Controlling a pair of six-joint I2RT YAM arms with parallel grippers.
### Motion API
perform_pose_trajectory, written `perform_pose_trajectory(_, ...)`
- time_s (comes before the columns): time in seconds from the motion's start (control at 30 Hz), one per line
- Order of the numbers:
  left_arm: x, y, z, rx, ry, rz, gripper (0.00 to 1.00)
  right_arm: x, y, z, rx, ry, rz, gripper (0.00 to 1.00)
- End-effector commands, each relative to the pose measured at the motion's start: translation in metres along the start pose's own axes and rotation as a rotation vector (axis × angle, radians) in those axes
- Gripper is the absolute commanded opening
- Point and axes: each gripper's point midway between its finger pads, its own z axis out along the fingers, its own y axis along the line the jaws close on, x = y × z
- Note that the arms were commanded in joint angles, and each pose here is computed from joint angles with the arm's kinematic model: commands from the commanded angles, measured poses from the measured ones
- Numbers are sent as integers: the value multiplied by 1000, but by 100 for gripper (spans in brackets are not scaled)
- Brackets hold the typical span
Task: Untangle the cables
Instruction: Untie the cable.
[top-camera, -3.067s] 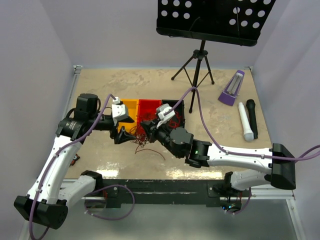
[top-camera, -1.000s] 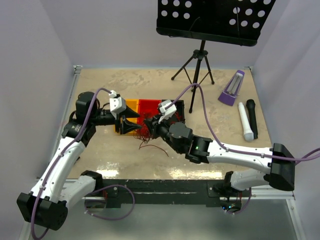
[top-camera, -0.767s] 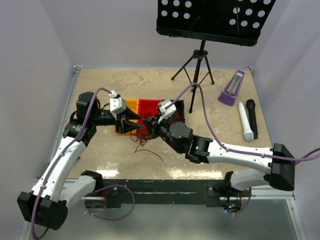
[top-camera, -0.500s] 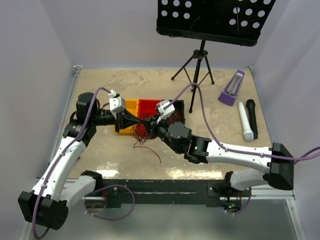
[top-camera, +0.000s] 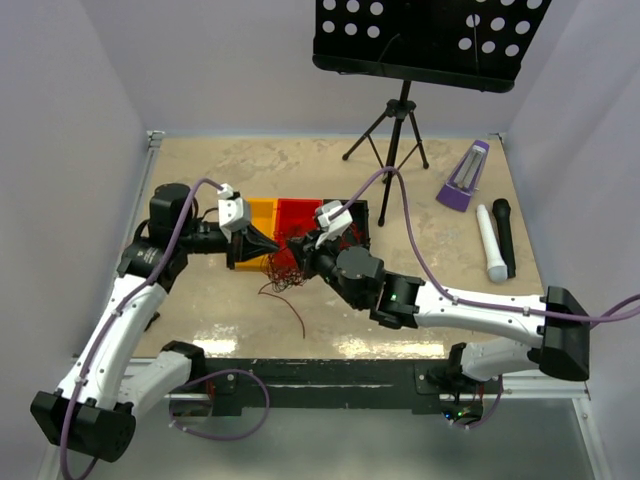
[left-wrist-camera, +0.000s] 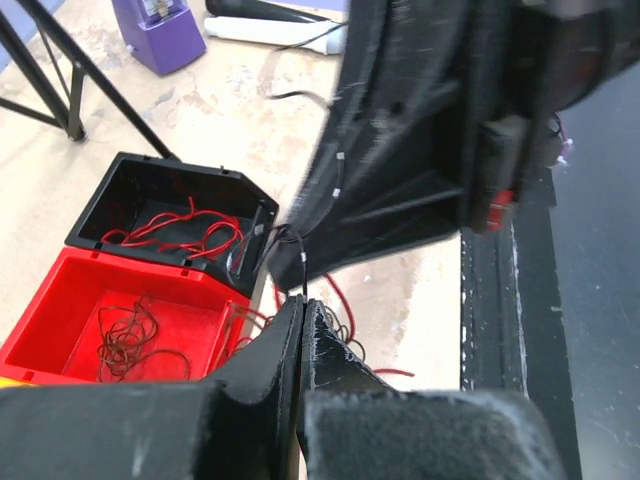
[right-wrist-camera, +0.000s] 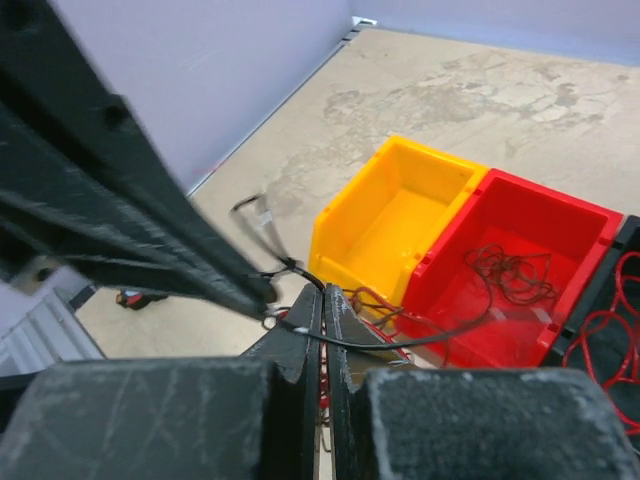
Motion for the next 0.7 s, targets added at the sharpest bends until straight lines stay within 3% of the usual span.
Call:
perform_pose_trajectory(0.0,-31,-30,-14,54,-21,99,0,-27,-24,-6,83,-77,29,0)
perform_pose_trajectory(0.67,-18,-59,-40,15,70,215,0,-60,-87,-8,282,-137,55,0)
